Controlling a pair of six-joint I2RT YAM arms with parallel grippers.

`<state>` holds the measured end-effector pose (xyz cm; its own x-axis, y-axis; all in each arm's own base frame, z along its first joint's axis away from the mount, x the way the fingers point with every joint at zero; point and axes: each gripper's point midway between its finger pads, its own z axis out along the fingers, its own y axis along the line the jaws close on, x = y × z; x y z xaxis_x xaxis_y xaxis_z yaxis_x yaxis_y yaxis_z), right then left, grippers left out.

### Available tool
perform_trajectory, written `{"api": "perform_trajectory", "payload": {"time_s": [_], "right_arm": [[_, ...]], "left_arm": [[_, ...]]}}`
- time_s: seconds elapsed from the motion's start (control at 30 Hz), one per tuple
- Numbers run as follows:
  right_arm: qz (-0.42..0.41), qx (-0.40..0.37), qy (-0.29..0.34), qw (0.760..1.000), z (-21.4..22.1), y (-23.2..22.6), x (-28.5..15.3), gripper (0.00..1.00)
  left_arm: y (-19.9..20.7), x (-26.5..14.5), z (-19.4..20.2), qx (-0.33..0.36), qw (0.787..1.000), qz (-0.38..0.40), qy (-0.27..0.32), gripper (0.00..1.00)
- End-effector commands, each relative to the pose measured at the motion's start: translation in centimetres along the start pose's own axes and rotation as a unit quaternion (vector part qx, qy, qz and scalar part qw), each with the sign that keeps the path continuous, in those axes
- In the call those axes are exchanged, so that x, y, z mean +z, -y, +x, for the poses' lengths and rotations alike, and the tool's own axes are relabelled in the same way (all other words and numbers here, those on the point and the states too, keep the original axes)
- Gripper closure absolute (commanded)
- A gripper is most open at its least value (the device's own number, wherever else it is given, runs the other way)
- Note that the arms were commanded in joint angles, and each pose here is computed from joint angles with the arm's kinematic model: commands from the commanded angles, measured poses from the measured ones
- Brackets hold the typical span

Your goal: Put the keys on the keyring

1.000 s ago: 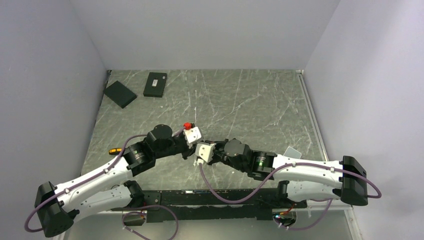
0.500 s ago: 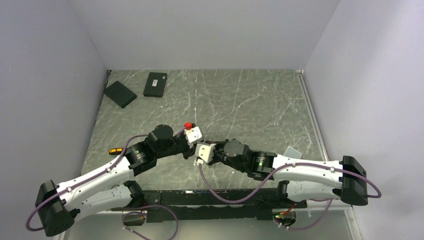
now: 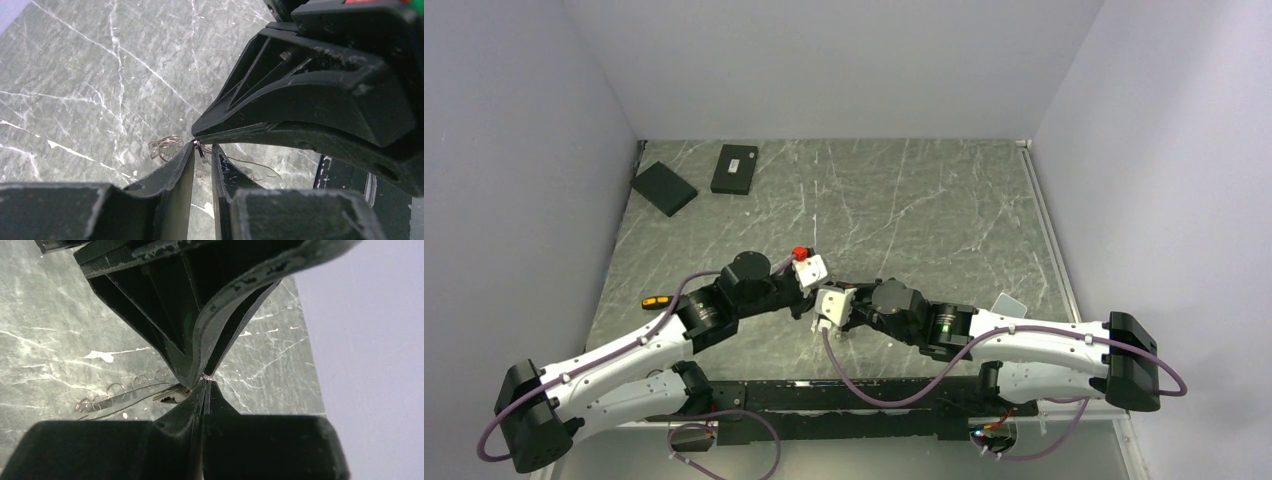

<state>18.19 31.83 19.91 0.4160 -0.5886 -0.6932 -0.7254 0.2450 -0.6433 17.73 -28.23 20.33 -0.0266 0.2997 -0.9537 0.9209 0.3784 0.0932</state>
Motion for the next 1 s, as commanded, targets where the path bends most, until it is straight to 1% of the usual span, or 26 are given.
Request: {"api": "perform_trajectory", "payload": {"time_s": [0.0, 0.13, 0.27, 0.43, 0.5, 0.57, 0.6, 0.7, 0.8, 0.83, 0.9, 0.97], "right_arm": [[0.048, 0.055, 0.081, 0.994, -4.0, 2.7, -0.8, 1.0], [0.057, 0.073, 0.1, 0.991, -4.6, 3.1, -1.2, 1.0], [0.064, 0.087, 0.121, 0.987, -5.3, 3.7, -1.9, 1.0], [0.059, 0.09, 0.126, 0.986, -5.5, 3.6, -2.0, 1.0], [0.055, 0.09, 0.127, 0.986, -5.6, 3.5, -1.9, 1.0], [0.052, 0.09, 0.124, 0.987, -5.5, 3.4, -1.8, 1.0], [0.051, 0.091, 0.122, 0.987, -5.5, 3.4, -1.8, 1.0], [0.059, 0.099, 0.118, 0.986, -5.2, 3.5, -1.7, 1.0], [0.074, 0.125, 0.118, 0.982, -4.4, 3.9, -1.8, 1.0], [0.071, 0.136, 0.123, 0.98, -4.3, 4.0, -1.9, 0.98], [0.067, 0.169, 0.136, 0.974, -4.3, 4.5, -2.3, 0.85], [0.04, 0.187, 0.166, 0.968, -4.9, 4.2, -2.9, 0.77]], "left_arm": [[0.5, 0.2, 0.7, 0.009, 1.0, 0.011, 0.006, 0.78], [0.3, -0.4, -0.4, 0.015, 0.999, 0.001, 0.036, 0.87], [0.2, -1.0, -0.5, 0.023, 0.999, -0.006, 0.041, 1.0], [0.2, -1.5, -1.1, 0.026, 0.998, -0.008, 0.057, 1.0], [0.4, -1.5, -1.2, 0.03, 0.998, -0.002, 0.06, 0.95], [0.6, -1.6, -1.4, 0.032, 0.997, 0.004, 0.063, 0.97], [0.6, -1.6, -1.5, 0.033, 0.997, 0.004, 0.064, 1.0], [0.6, -1.7, -1.7, 0.034, 0.997, 0.001, 0.07, 1.0], [0.5, -2.2, -2.0, 0.032, 0.996, -0.007, 0.085, 1.0], [0.5, -2.4, -2.1, 0.031, 0.995, -0.008, 0.092, 1.0], [0.6, -2.9, -2.5, 0.032, 0.993, -0.01, 0.113, 1.0], [0.9, -3.5, -3.2, 0.034, 0.99, -0.008, 0.137, 1.0]]}}
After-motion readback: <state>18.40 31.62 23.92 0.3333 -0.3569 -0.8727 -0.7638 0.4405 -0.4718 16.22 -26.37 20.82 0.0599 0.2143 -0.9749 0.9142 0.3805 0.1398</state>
